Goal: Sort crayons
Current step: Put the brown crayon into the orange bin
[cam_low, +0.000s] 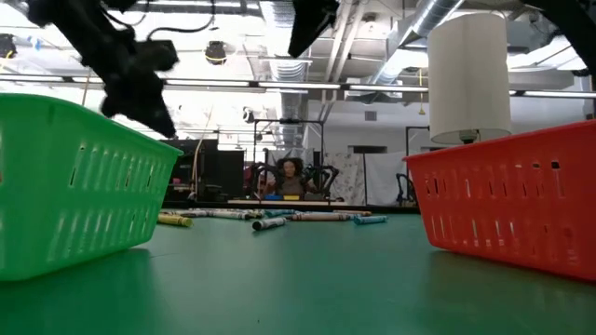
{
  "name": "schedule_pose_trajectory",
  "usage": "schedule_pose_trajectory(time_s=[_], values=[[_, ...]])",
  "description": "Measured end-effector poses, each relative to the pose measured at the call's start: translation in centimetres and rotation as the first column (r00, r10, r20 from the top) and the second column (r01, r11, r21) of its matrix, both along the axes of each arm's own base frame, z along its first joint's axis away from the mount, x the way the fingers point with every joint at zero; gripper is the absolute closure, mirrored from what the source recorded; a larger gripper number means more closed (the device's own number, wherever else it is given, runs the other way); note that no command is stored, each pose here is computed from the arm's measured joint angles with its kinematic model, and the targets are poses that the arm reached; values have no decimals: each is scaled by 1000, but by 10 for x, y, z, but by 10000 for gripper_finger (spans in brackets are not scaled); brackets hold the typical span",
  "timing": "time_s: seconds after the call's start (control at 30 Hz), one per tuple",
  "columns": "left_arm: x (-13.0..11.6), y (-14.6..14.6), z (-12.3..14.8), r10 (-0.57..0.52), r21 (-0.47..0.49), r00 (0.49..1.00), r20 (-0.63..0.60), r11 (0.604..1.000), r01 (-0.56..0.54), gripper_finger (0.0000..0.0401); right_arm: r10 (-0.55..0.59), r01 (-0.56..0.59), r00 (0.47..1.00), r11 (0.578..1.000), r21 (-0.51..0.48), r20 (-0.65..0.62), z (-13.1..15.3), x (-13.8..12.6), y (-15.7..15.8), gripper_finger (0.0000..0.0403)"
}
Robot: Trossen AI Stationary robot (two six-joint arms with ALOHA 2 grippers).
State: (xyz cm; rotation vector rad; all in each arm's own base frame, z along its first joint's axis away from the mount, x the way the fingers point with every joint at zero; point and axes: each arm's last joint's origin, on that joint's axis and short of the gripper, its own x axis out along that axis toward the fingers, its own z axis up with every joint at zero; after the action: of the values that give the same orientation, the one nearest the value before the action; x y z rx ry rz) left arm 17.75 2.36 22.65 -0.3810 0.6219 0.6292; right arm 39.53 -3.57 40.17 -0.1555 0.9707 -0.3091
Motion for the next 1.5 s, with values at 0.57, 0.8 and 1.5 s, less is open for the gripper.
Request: schedule_pose_trajectory(time_s=[0.57,0.8,1.5], values=[[47,44,-55,-127,15,971,-204,991,133,256,-5,5,999,1000,2,-41,3,-9,-1,337],[50,64,-78,-91,-17,957,-276,996,89,259,-3,3,999,1000,2,-51,2,-10,-1,337],[52,72,-100,-110,-131,943,-315,989,71,270,4,-4,999,1000,2,-47,2,-9,2,337]])
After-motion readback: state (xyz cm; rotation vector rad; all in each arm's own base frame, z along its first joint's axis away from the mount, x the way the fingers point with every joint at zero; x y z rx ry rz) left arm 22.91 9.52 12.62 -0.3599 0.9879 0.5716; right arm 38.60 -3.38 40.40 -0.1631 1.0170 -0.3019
